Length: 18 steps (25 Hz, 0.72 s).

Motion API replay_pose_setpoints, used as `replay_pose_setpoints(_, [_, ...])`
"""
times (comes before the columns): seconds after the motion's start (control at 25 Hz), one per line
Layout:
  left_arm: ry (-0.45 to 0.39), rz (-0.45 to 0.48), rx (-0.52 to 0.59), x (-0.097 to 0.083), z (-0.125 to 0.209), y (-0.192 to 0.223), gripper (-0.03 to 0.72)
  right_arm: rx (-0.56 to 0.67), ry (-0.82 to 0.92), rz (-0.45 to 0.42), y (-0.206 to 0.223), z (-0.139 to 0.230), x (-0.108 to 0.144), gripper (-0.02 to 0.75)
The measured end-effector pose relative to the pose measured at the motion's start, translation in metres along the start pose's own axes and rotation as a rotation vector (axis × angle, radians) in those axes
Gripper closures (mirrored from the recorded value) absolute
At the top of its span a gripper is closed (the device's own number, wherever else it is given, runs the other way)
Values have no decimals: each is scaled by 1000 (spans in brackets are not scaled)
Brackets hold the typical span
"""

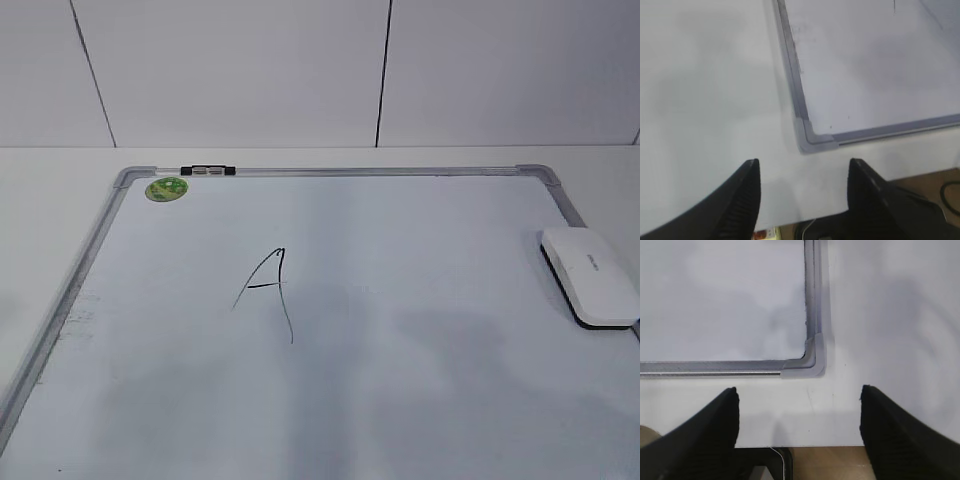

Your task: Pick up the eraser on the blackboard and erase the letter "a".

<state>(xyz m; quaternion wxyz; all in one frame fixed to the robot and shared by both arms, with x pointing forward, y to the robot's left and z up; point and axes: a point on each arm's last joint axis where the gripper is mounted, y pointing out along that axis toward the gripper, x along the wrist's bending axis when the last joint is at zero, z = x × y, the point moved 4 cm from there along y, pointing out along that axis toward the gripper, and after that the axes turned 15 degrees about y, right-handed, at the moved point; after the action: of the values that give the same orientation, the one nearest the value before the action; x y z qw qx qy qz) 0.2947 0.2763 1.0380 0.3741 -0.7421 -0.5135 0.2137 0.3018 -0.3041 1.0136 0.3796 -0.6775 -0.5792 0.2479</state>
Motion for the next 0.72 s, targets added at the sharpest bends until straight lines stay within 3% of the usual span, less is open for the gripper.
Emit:
replay_pose_setpoints(0.12, [7, 6, 62, 1, 13, 14, 267, -18, -1, -3, 4, -1, 0, 145])
replay_pose_setpoints(0.36, [7, -37, -12, 7, 6, 22, 267, -23, -2, -5, 7, 0, 0, 145])
replay_pose_setpoints(0.72, [1, -47, -33, 9, 5, 26, 267, -25, -2, -5, 7, -1, 0, 145])
